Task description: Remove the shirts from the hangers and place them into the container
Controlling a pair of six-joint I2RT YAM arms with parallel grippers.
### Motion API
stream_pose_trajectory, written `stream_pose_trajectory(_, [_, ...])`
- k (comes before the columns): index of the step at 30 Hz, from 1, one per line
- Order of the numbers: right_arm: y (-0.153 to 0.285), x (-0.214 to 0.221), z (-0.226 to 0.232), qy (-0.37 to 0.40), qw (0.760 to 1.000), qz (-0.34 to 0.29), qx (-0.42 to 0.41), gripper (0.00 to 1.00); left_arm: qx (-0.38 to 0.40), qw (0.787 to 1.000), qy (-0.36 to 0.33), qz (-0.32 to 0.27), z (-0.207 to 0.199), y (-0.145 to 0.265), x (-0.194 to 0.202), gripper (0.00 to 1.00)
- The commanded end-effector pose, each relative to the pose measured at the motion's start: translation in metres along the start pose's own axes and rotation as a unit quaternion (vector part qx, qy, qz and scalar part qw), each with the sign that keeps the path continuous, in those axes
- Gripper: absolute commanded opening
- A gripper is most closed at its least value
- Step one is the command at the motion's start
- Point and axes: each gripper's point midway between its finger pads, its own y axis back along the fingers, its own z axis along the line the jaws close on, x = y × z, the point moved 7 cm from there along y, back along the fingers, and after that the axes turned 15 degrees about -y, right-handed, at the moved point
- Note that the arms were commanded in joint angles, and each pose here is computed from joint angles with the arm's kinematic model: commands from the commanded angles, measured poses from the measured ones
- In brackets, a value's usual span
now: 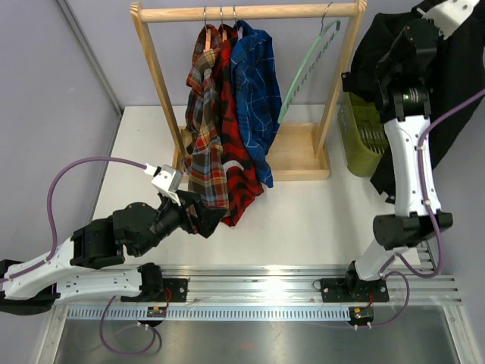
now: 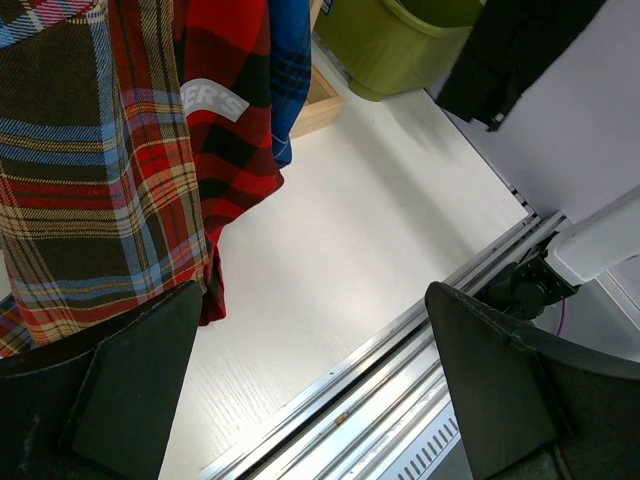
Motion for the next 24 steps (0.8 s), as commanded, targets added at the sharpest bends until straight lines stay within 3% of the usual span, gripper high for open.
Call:
stream_pose_trajectory(1, [-0.028,-0.030,0.027,-0.039,0.996,-0.045,-0.067,0.00,0.013,0.999,0.015,-0.029,-0.004,0.001,-0.013,0.99])
stream_pose_trajectory(3, [-0.031,-0.062,0.038,-0.069,0.989,-0.084,-0.097,0.00,0.009,0.999,0.012,-0.028,-0.004,0.000,-0.013,0.99])
stream_pose_trajectory(5, [-0.042,-0.056,0.052,-0.071,0.986,-0.095,-0.120,0.00,0.003,1.000,0.008,-0.026,-0.005,-0.003,-0.013,0.99])
stream_pose_trajectory(6, [-0.038,-0.080,0.054,-0.089,0.979,-0.132,-0.131,0.00,0.001,1.000,0.006,-0.025,-0.005,-0.005,-0.013,0.99])
stream_pose_trajectory(11, [-0.050,-0.083,0.059,-0.102,0.967,-0.185,-0.143,0.00,-0.001,1.000,0.000,-0.016,-0.011,-0.016,-0.009,0.99])
stream_pose_trajectory(17, [-0.098,-0.047,0.034,-0.104,0.967,-0.202,-0.112,0.00,0.003,1.000,0.003,-0.003,-0.017,-0.025,-0.005,0.99])
stream_pose_trajectory(24, [-0.180,0.052,0.007,-0.105,0.981,-0.129,-0.097,0.00,-0.004,1.000,0.014,-0.007,-0.018,-0.027,-0.009,0.99])
